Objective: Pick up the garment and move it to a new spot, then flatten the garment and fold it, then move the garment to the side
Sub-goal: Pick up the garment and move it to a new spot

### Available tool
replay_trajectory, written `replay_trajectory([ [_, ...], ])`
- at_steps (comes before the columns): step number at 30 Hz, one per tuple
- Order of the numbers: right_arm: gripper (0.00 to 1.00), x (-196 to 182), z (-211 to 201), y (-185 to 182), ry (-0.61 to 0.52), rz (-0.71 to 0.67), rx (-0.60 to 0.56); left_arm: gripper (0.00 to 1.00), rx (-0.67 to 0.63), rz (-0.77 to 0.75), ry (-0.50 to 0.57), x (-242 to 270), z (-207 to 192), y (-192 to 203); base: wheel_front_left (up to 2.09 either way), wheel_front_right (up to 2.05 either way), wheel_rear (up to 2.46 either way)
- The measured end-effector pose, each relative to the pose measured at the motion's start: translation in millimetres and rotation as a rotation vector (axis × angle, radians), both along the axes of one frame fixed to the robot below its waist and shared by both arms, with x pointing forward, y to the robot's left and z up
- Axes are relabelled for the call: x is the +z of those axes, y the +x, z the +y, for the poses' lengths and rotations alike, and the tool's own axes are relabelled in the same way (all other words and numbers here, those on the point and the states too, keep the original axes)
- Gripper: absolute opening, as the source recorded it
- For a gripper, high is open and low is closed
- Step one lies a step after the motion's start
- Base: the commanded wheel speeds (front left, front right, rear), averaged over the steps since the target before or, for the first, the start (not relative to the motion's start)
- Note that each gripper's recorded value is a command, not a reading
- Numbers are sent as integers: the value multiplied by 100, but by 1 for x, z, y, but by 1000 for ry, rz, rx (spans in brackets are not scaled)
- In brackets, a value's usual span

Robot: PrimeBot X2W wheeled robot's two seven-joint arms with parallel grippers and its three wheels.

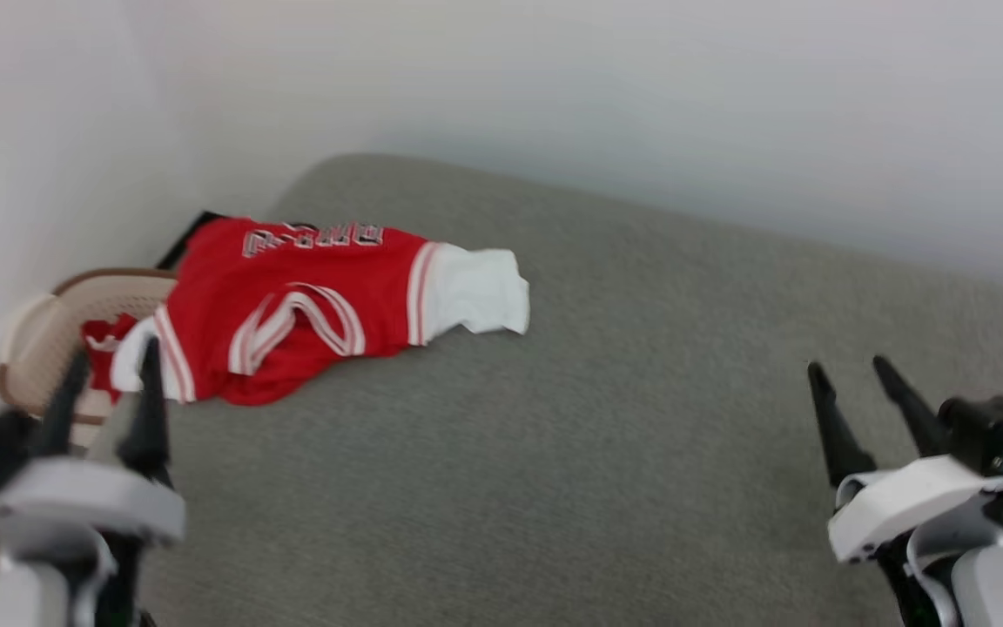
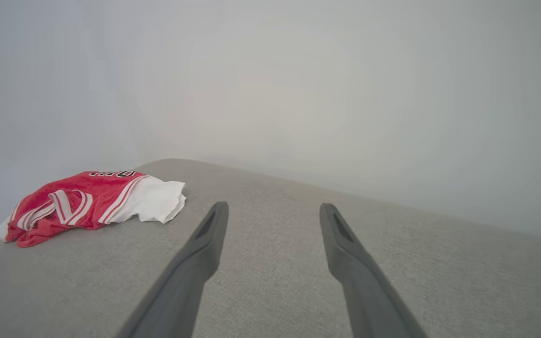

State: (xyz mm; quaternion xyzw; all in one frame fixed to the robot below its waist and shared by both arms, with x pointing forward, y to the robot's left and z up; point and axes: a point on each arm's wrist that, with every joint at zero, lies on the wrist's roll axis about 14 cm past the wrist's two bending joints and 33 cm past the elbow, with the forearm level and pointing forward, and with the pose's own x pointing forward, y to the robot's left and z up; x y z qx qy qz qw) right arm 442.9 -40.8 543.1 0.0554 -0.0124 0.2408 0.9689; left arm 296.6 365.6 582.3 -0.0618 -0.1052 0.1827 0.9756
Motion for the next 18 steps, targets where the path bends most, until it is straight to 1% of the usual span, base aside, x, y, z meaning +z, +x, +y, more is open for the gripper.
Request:
replay_trajectory([
  [5,100,-4,-21,15,2,5,-50,100,-51,48,-32,7,9,45,0,0,0],
  [11,100,-20,-49,30,-9,32,-115,100,-95,173,-44,0,20,100,0,0,0],
  [14,100,-31,-63,36,-13,52,-148,100,-115,261,-54,-16,22,126,0,0,0],
  [18,100,-45,-80,44,-17,79,-190,100,-135,388,-97,-49,21,156,0,0,0],
])
